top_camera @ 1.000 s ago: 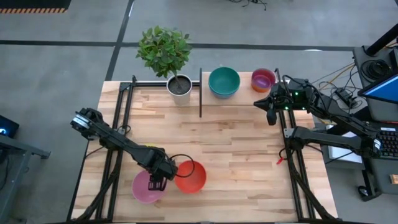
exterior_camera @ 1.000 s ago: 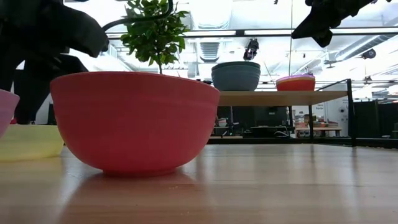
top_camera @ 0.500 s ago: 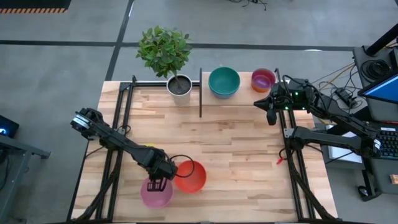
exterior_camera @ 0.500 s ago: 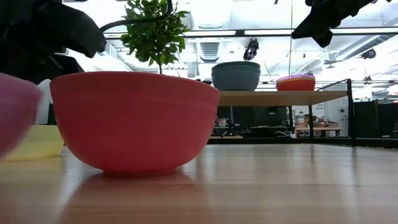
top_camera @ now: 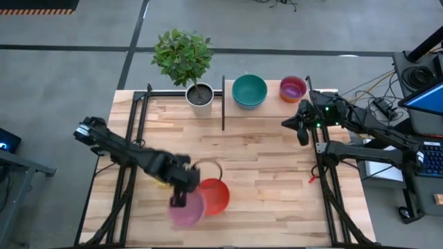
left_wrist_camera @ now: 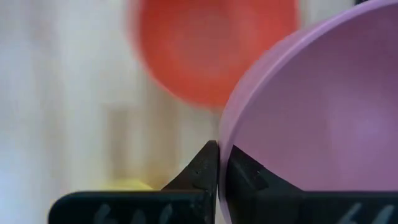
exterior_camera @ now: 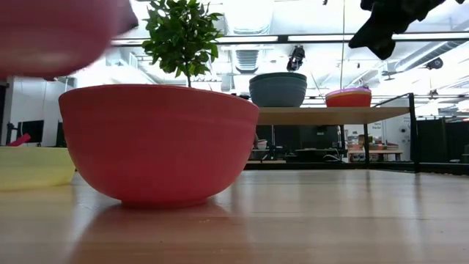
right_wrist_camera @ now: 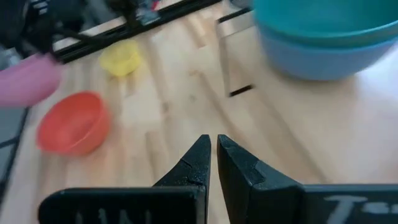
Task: Place and stack bowls onto a shelf
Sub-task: Stack the pink bowl on top of the green bowl on the shelf
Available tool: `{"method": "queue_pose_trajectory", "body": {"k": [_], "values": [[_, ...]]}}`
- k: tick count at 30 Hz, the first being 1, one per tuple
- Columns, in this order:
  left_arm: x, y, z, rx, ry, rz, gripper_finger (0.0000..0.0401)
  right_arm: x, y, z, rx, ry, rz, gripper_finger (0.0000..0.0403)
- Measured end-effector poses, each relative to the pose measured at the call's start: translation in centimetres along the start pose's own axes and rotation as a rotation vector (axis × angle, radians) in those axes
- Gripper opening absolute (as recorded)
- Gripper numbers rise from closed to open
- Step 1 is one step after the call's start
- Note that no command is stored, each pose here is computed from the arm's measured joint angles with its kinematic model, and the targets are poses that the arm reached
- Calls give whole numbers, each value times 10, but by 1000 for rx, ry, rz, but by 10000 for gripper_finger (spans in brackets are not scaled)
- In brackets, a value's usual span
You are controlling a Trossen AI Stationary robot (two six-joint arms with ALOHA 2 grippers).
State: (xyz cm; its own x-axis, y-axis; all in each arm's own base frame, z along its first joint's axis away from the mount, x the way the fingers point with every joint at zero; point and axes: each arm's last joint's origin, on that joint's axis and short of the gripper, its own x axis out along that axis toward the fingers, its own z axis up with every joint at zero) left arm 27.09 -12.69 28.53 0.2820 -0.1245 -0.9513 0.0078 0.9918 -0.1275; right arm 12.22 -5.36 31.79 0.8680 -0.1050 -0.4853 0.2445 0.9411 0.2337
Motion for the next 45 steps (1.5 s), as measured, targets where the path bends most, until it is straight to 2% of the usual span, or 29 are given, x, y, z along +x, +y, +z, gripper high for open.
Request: {"method": "queue_pose_trajectory", "body": {"k": [5, 8, 12, 18, 22, 25, 28, 32, 39, 45], "values": [[-48, 29, 37, -136, -253, 161, 0, 8, 8, -14, -20, 36, 79, 18], [-72, 54, 58, -216, -385, 208, 0, 12, 13, -21, -45, 49, 113, 18], [-94, 90, 77, -273, -488, 233, 0, 14, 24, -21, -149, -4, 190, 18], [-101, 133, 88, -355, -487, 195, 0, 18, 46, -10, -338, -127, 317, 18], [-88, 149, 93, -422, -444, 171, 0, 28, 56, -6, -402, -121, 246, 18], [-77, 153, 100, -416, -430, 183, 0, 36, 58, -5, -410, -102, 160, 18], [-76, 160, 107, -405, -452, 196, 0, 38, 60, -3, -415, -95, 155, 18], [-92, 175, 118, -407, -514, 237, 0, 36, 62, -4, -400, -96, 174, 18], [-126, 206, 142, -406, -646, 435, 0, 30, 62, -6, -373, -88, 182, 18], [-134, 237, 162, -395, -646, 497, 0, 30, 61, -9, -332, -45, 177, 18]]}}
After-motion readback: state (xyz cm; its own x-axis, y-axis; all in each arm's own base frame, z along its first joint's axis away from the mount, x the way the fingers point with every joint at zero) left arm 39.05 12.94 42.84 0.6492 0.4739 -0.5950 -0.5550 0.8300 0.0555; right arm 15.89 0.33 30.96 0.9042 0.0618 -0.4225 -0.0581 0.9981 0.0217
